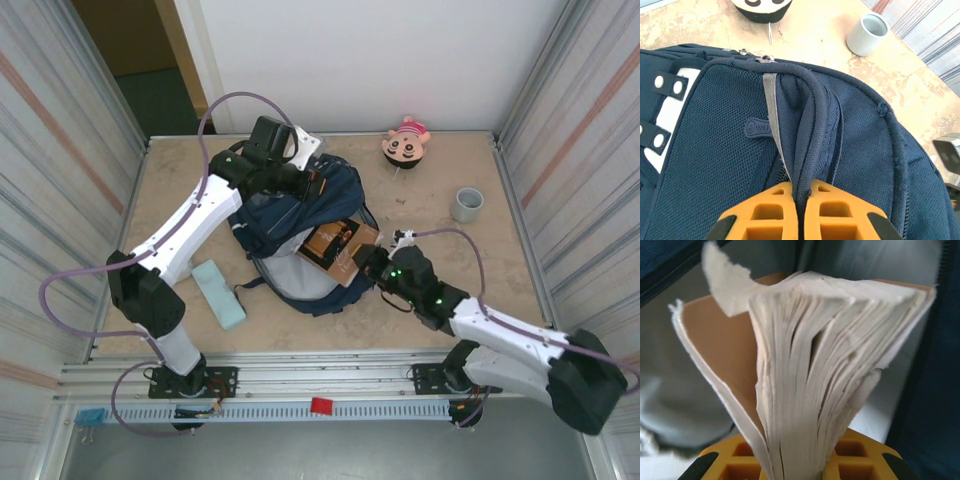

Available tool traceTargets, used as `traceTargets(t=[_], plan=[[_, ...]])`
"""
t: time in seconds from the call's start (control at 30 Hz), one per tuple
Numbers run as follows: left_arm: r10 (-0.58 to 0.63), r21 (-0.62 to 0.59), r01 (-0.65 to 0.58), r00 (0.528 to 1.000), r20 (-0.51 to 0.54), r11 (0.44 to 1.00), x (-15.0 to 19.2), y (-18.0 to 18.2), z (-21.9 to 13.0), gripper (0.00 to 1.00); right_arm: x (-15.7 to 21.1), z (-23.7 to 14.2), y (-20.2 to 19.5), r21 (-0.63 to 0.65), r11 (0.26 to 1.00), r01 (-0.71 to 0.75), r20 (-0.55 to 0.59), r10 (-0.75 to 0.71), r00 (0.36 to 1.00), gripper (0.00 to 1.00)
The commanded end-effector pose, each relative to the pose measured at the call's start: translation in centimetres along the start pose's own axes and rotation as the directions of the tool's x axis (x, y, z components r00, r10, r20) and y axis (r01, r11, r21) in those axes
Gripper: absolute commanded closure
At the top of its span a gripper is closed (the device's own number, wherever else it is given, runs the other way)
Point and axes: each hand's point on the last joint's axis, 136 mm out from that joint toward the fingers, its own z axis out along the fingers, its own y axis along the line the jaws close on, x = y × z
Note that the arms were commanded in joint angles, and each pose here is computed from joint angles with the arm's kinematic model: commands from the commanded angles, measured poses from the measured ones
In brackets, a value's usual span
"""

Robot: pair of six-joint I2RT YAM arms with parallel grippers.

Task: Pack the student bag

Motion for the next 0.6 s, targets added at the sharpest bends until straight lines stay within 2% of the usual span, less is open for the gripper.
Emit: traceTargets(t=[0.0,0.27,0.43,0.57], plan=[[0.019,0.066,-0.028,0.991,0.13,0.997,-3.9,-1.7,-2.1,1.0,-3.6,0.2,6.6,-0.25,0.967,-0.055,0.205,0.108,0.973,1.0],[-0.001,0.108,-0.014,0.991,0.135,0.994,-4.2,-1.9,-2.0,1.0,-3.9,4.9,6.0,-0.219,0.966,-0.136,0.265,0.193,0.945,1.0],[-0.012,0.154,-0.012,0.988,0.156,0.988,-4.8,-2.8,-2.6,1.0,-4.3,9.1,6.1,-0.204,0.966,-0.158,0.318,0.218,0.923,1.0],[-0.023,0.186,-0.011,0.983,0.18,0.983,-5.3,-3.4,-3.2,1.0,-4.0,13.3,4.6,-0.157,0.967,-0.198,0.33,0.241,0.913,0.99]])
